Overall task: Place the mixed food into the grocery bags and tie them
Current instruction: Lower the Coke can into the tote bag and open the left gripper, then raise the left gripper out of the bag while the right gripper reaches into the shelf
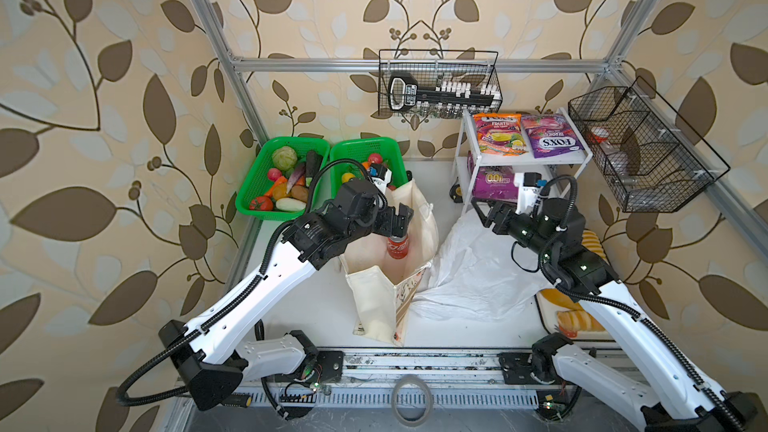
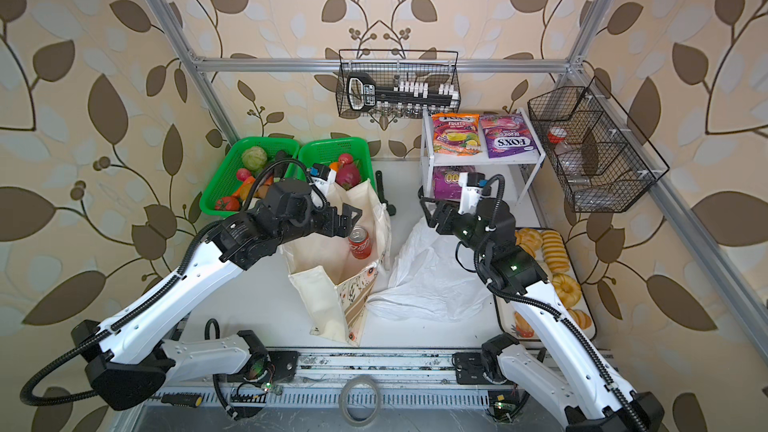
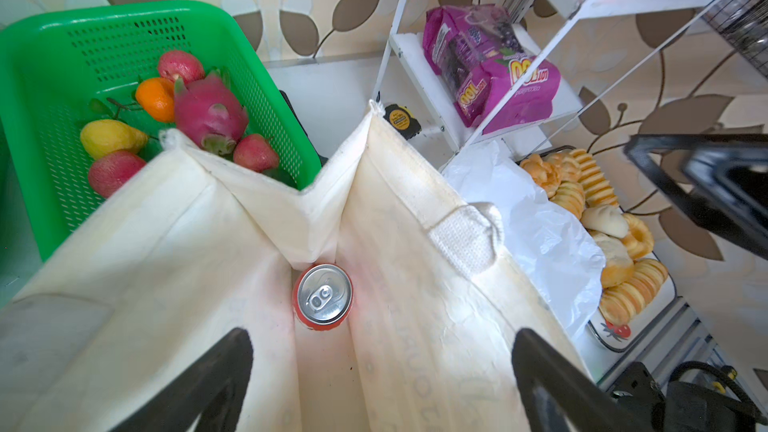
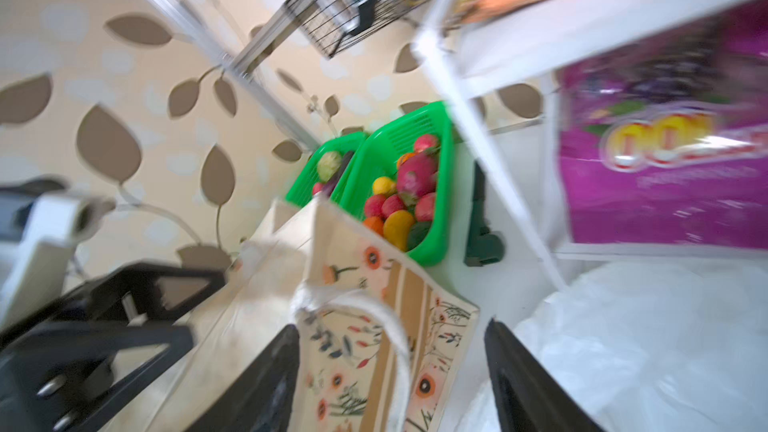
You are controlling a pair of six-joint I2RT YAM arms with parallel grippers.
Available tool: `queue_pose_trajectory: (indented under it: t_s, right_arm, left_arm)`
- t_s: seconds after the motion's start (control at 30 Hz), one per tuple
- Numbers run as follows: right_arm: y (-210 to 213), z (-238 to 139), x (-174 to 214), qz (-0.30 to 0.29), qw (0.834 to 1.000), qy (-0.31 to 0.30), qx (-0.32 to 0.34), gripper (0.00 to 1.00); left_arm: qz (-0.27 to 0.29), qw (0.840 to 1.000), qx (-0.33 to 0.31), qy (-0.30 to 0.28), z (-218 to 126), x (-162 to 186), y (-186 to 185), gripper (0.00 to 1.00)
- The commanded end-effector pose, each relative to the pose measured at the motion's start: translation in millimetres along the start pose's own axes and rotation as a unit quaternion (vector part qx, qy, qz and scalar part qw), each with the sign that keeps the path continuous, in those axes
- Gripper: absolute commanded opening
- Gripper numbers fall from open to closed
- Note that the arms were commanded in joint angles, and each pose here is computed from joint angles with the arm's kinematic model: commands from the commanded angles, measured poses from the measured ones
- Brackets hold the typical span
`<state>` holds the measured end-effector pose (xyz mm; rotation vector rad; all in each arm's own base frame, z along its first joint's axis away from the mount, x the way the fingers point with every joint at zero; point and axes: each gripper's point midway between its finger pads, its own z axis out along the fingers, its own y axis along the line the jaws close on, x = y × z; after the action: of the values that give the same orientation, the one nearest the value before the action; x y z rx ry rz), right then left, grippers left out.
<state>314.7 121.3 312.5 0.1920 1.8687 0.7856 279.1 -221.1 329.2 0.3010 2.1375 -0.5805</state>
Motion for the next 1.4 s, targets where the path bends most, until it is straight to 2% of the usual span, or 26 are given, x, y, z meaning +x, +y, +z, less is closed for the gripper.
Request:
queue_pose_trajectory:
  t_s: [0.0,0.07,0.2,0.37,0.67,0.87,1.1,1.2,1.37]
  right_arm:
    - [-46.3,-2.6,-9.2,0.102,0.994,-0.029,0.015,0.7]
    - [-73.9,-4.1,-17.4,0.143,0.988,-0.046,0.022,0.7]
    - [-111.3,1.7,-30.7,0.16,0.984,-0.067,0.043,0.71]
    - [-132.3,24.7,-42.8,0.192,0.977,-0.081,0.042,0.73]
    - [-149.7,47.7,-68.3,0.176,0.977,-0.112,0.055,0.75]
    - [-156.4,67.4,-69.4,0.172,0.979,-0.102,0.042,0.79]
    - [-171.9,82.6,-54.8,0.158,0.982,-0.078,0.064,0.81]
    - [-177.2,83.2,-46.1,0.16,0.982,-0.072,0.07,0.72]
    - [-177.5,71.2,-38.0,0.149,0.983,-0.074,0.079,0.39]
  left_arm:
    - [0.009,0.998,0.001,-0.055,-23.9,-16.1,3.6,0.99]
    - [0.009,0.998,-0.001,-0.068,-32.2,-18.1,5.8,0.99]
    - [0.008,0.996,-0.007,-0.085,-46.0,-20.6,9.7,0.99]
    - [0.01,0.995,-0.026,-0.097,-56.0,-17.8,20.0,0.99]
    - [0.012,0.994,-0.054,-0.092,-68.1,-6.1,34.0,0.99]
    - [0.013,0.993,-0.061,-0.095,-73.1,-3.8,38.1,0.99]
    - [0.012,0.993,-0.067,-0.093,-76.8,-1.9,40.7,0.99]
    - [0.011,0.993,-0.07,-0.095,-78.6,-1.7,42.1,0.99]
    - [0.01,0.993,-0.073,-0.087,-75.5,2.1,43.5,0.99]
